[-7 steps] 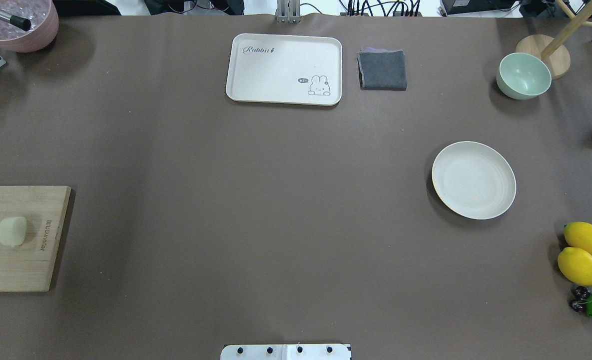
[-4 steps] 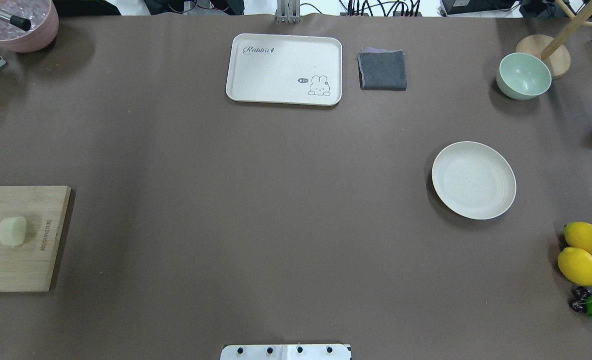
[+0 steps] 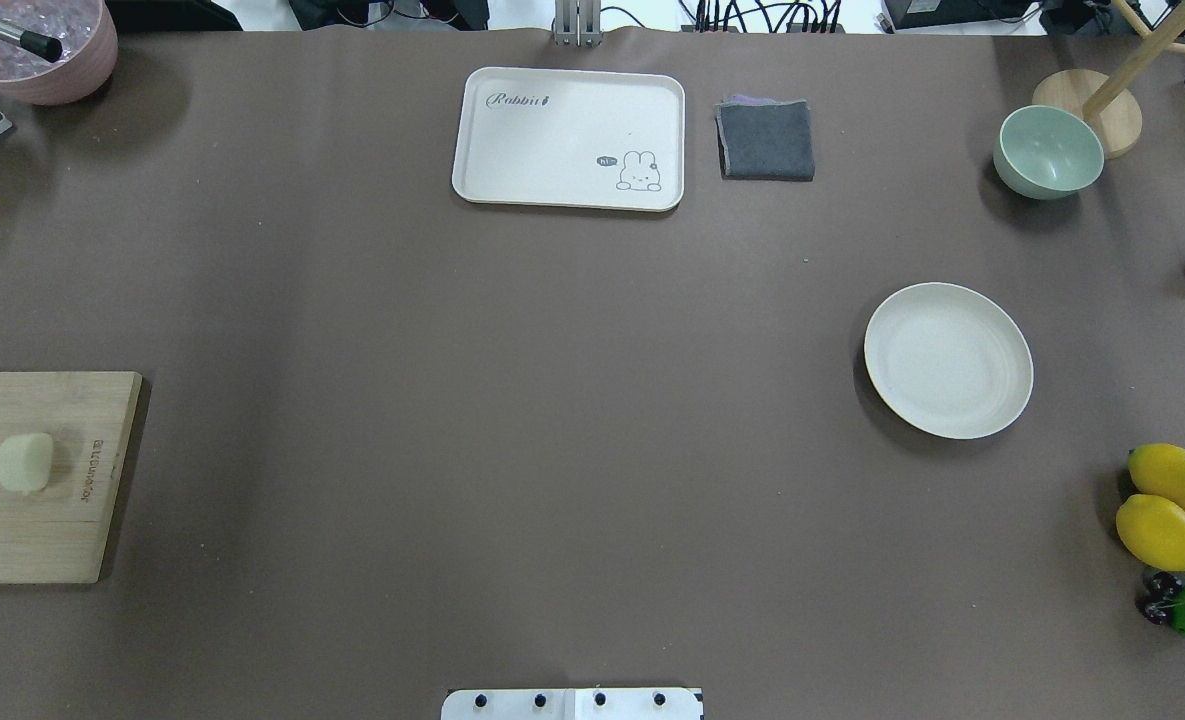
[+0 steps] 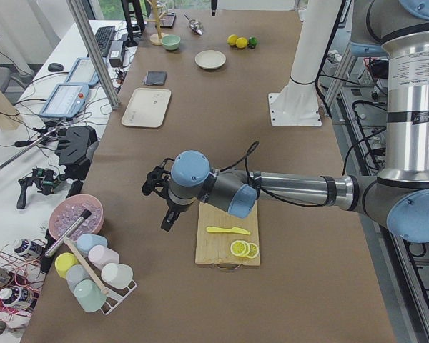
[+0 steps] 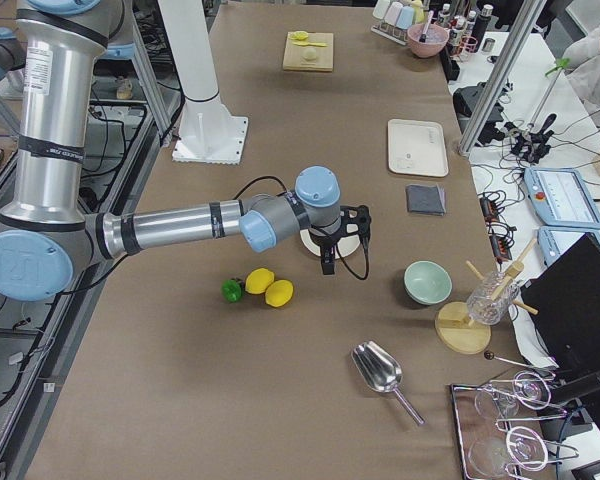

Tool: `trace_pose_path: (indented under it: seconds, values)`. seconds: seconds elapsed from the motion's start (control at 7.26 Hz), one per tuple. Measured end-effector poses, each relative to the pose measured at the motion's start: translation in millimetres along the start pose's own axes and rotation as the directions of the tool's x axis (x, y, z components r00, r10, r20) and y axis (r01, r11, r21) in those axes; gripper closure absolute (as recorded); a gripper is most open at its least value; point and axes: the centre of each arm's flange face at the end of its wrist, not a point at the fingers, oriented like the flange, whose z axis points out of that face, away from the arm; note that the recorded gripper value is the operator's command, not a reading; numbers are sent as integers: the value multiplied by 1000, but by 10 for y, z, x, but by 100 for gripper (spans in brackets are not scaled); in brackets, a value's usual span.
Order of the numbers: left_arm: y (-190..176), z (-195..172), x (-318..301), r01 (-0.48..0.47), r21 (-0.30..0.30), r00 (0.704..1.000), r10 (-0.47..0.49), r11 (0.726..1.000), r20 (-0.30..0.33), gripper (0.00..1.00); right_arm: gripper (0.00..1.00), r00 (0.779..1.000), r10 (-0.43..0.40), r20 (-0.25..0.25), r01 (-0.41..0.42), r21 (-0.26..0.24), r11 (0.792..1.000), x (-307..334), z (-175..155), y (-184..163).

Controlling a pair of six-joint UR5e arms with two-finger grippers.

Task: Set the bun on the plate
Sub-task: 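Reach the right gripper to the white round plate's rim and grasp it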

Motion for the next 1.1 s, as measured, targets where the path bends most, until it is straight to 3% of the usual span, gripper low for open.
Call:
trace_pose_path:
  seconds: [0.83,0.96,1.1]
  values:
    - [49,12,-1,-6,2,1000,6,1000,-1,2,11,997,28,66,-33,73,997,-353,1488,17]
    - [62,15,-4,-5,2,1000,5,1000,-1,2,19,996,36,75,-42,78,996,-418,1633,101]
    - [74,18,-7,-4,0,1000,4,1000,-1,2,36,996,39,80,-46,77,996,-442,1698,165]
